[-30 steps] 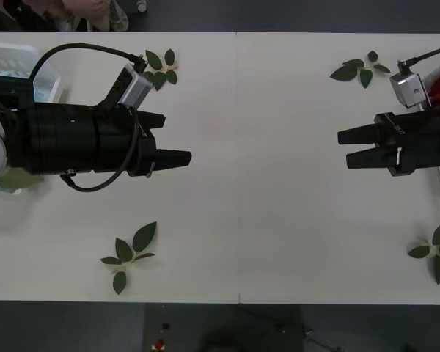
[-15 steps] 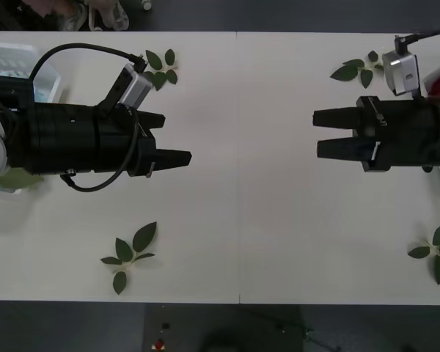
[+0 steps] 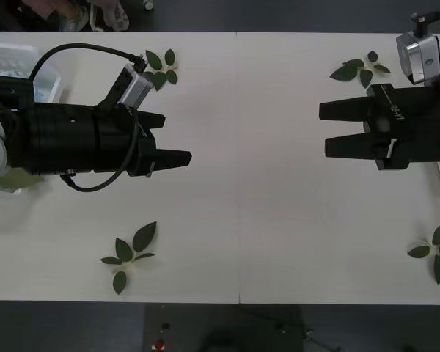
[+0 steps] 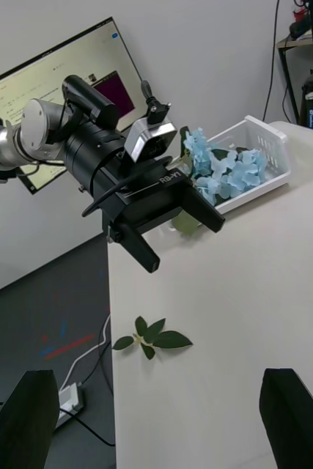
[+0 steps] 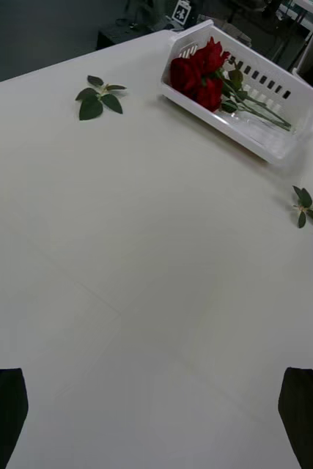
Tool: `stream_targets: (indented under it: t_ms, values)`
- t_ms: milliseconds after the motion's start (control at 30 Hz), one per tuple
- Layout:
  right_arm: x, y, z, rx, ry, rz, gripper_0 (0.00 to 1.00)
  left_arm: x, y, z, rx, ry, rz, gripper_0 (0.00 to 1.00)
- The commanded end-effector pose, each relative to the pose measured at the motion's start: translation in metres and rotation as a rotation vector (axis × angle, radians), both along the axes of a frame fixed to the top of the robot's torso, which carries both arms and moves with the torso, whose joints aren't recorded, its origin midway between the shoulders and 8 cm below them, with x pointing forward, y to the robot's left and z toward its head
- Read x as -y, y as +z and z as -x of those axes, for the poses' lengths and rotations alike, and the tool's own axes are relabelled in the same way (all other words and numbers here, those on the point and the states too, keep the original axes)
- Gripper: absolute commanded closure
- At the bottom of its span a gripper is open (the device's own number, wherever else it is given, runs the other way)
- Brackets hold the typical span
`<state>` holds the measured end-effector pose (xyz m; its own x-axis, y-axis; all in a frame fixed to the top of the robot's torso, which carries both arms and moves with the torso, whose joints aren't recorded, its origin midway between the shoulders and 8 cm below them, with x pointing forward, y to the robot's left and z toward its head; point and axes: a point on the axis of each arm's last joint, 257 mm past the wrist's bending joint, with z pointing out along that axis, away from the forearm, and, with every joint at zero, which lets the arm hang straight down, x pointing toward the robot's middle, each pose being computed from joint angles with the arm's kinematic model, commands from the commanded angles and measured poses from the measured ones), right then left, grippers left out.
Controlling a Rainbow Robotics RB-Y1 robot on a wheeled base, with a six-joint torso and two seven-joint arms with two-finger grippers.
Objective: Put the red flowers into the right box and the blue flowers into the left box
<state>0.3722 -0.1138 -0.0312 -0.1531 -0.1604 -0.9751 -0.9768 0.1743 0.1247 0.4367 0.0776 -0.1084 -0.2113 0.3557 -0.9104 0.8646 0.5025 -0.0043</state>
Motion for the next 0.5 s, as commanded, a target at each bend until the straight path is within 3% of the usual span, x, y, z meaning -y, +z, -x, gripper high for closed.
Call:
stream_targets:
  t_ms: [33,500]
  values:
    - [-0.0074,0.0071,0.0051,0.022,0.008,0.001,0.2,0.0032,0.0009,0.0029,0.017,-0.017,0.0,0.0]
    - [-0.0085,0.0048,0.0035,0.017,0.002,-0.002,0.2,0.0032,0.0009,0.0029,0.017,-0.017,0.0,0.0]
